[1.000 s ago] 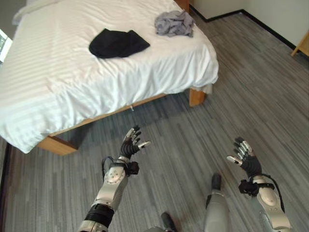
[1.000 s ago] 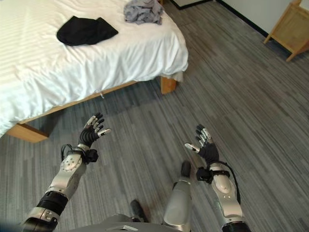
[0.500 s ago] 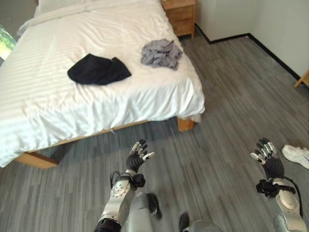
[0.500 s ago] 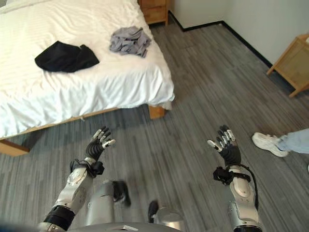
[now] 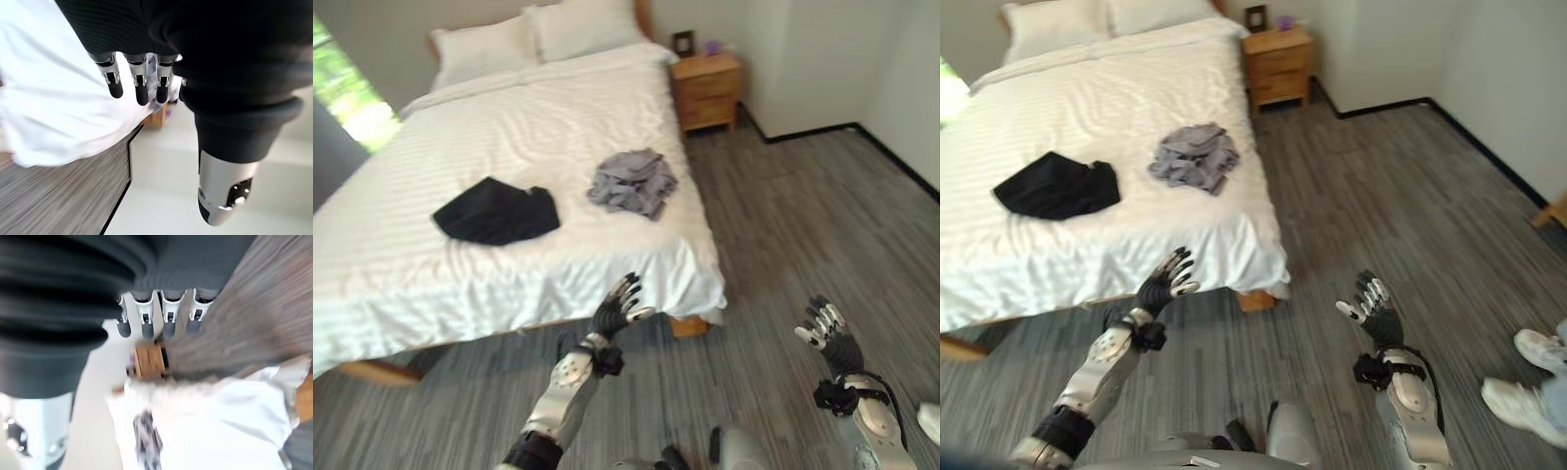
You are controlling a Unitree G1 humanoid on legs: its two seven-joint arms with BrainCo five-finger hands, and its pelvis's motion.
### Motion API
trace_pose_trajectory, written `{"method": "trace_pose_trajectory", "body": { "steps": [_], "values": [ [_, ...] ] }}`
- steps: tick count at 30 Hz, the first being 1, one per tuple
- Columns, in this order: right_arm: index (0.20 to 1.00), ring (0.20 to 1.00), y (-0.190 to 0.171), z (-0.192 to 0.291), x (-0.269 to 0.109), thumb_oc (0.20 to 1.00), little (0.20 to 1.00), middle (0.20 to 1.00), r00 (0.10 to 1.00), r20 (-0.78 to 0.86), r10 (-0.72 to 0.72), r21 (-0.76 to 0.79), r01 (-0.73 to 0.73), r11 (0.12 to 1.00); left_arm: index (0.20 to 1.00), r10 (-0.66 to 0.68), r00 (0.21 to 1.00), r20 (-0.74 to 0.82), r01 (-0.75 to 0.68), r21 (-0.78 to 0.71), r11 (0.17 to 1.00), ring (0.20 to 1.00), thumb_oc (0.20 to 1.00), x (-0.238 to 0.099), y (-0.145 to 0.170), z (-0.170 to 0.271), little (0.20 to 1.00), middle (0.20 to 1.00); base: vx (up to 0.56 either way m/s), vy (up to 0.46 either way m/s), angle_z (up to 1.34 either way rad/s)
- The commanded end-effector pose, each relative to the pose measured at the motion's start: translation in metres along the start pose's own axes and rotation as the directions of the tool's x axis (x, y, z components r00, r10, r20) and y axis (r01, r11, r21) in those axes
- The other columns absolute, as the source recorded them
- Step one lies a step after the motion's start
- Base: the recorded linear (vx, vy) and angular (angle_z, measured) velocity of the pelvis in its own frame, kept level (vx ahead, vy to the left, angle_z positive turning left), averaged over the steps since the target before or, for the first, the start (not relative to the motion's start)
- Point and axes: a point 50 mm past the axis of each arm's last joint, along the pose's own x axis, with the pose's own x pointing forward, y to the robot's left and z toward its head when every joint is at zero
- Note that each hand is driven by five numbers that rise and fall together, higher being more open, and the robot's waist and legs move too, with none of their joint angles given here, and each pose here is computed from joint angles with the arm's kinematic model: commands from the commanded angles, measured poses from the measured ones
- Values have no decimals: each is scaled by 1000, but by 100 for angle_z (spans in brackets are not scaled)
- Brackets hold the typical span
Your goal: Pick up bed clothes into laundry basket.
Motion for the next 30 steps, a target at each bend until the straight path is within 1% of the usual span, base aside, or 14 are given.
{"method": "trace_pose_trajectory", "body": {
  "steps": [1,5,11,14,15,17,19,20,21,22,24,26,27,30],
  "values": [
    [1000,1000,-17,51,17,1000,1000,1000,971,238,-25,-37,35,999,1000,-2,995,97,-2,41,999,1000,1000,-3,18,21,1000,1000,348,-386,113],
    [1000,1000,-58,78,9,1000,1000,1000,949,299,-102,-169,158,973,1000,-94,995,22,91,99,991,1000,1000,-11,14,8,1000,1000,340,-387,253],
    [1000,1000,-100,129,9,1000,1000,1000,909,397,-130,-332,274,903,1000,-130,990,-60,130,-6,992,1000,1000,-33,14,-13,1000,1000,87,-231,122],
    [1000,1000,-104,131,-1,1000,1000,1000,885,435,-168,-274,307,911,1000,-137,989,-48,137,0,991,1000,1000,-29,13,-9,1000,1000,-72,-213,128],
    [1000,1000,-91,123,0,1000,1000,1000,883,442,-156,-190,263,946,1000,-103,995,-19,103,-14,995,1000,1000,-27,16,-4,1000,1000,-101,-118,98],
    [1000,1000,-82,117,2,1000,1000,1000,887,439,-140,-145,224,964,1000,-77,997,-7,77,-25,997,1000,1000,-28,19,-2,1000,1000,-42,-55,101],
    [1000,1000,-57,89,1,1000,1000,1000,918,384,-95,-15,109,994,1000,18,998,65,-16,-42,999,1000,1000,-33,32,9,1000,1000,-5,-38,30],
    [1000,1000,-42,69,-3,1000,1000,1000,946,321,-44,17,41,999,1000,144,982,123,-137,-65,988,1000,1000,-46,53,17,1000,1000,0,0,0],
    [1000,1000,-42,69,-3,1000,1000,1000,946,321,-44,17,40,999,1000,145,982,123,-138,-65,988,1000,1000,-46,53,17,1000,1000,0,0,0],
    [1000,1000,-34,57,-4,1000,1000,1000,959,283,-21,45,8,999,1000,221,966,137,-211,-83,974,1000,1000,-55,63,17,1000,1000,-3,1,8],
    [1000,1000,-15,29,-7,1000,1000,1000,981,195,19,163,-51,985,1000,435,872,223,-417,-126,900,1000,1000,-76,90,27,1000,1000,0,7,-3],
    [1000,1000,-2,14,-9,1000,1000,1000,988,147,48,230,-81,970,1000,582,781,225,-555,-177,813,1000,1000,-92,106,22,1000,1000,10,29,-23],
    [1000,1000,7,11,-9,1000,1000,1000,988,135,76,241,-107,965,1000,683,689,242,-643,-229,731,1000,1000,-101,115,24,1000,1000,9,29,10],
    [1000,1000,14,22,-5,1000,1000,1000,977,168,135,188,-166,968,1000,726,632,270,-701,-199,684,1000,1000,-106,122,29,1000,1000,14,32,19]
  ]
}}
